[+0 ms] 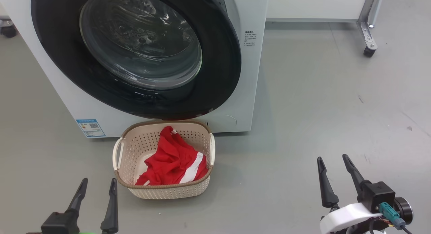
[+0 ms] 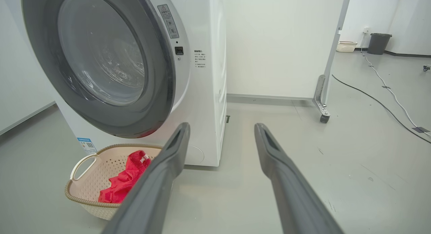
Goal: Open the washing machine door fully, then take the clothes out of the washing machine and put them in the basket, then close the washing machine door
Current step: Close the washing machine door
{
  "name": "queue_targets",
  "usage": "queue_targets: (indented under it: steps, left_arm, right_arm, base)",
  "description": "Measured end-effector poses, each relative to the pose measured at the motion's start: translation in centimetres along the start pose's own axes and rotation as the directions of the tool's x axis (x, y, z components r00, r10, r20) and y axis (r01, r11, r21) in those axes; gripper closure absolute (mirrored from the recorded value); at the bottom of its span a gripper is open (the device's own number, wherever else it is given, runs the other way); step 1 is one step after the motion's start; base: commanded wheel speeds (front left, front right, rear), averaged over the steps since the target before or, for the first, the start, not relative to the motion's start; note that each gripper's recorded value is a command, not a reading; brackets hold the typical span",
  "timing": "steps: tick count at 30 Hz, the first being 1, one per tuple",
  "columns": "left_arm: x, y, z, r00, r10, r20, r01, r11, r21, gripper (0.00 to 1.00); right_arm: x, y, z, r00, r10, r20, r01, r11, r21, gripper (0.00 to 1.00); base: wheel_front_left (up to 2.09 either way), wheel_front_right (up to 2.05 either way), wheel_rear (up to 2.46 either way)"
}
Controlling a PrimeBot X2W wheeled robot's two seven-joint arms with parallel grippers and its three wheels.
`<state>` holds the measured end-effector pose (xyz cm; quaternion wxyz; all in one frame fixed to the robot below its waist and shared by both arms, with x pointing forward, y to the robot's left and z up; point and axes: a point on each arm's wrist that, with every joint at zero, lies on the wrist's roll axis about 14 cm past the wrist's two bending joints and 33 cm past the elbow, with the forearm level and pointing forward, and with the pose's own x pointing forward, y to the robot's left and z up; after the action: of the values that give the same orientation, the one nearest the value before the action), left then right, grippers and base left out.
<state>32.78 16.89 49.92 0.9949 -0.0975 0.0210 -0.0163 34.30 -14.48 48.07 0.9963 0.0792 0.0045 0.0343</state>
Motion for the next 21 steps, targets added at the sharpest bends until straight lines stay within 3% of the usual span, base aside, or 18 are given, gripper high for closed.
queue_targets:
  steps: [18, 19, 21]
  left_arm:
    - [0.03, -0.36, -0.45, 1.000, 0.008, -0.001, -0.008, 1.000, 0.008, 0.00]
    - [0.03, -0.37, -0.48, 1.000, 0.008, -0.002, -0.008, 1.000, 0.008, 0.00]
    - [0.04, -0.34, -0.53, 1.000, 0.009, -0.004, -0.009, 1.000, 0.010, 0.00]
  right_arm:
    - [-0.29, 0.13, -0.53, 1.000, 0.001, -0.016, -0.001, 1.000, 0.008, 0.00]
    - [-0.27, 0.14, -0.54, 1.000, 0.001, -0.016, -0.001, 1.000, 0.009, 0.04]
    - [-0.24, 0.14, -0.55, 1.000, 0.001, -0.017, -0.001, 1.000, 0.009, 0.54]
  base:
    - [0.00, 0.00, 0.00]
    - [0.00, 0.00, 0.00]
    - [0.00, 0.00, 0.00]
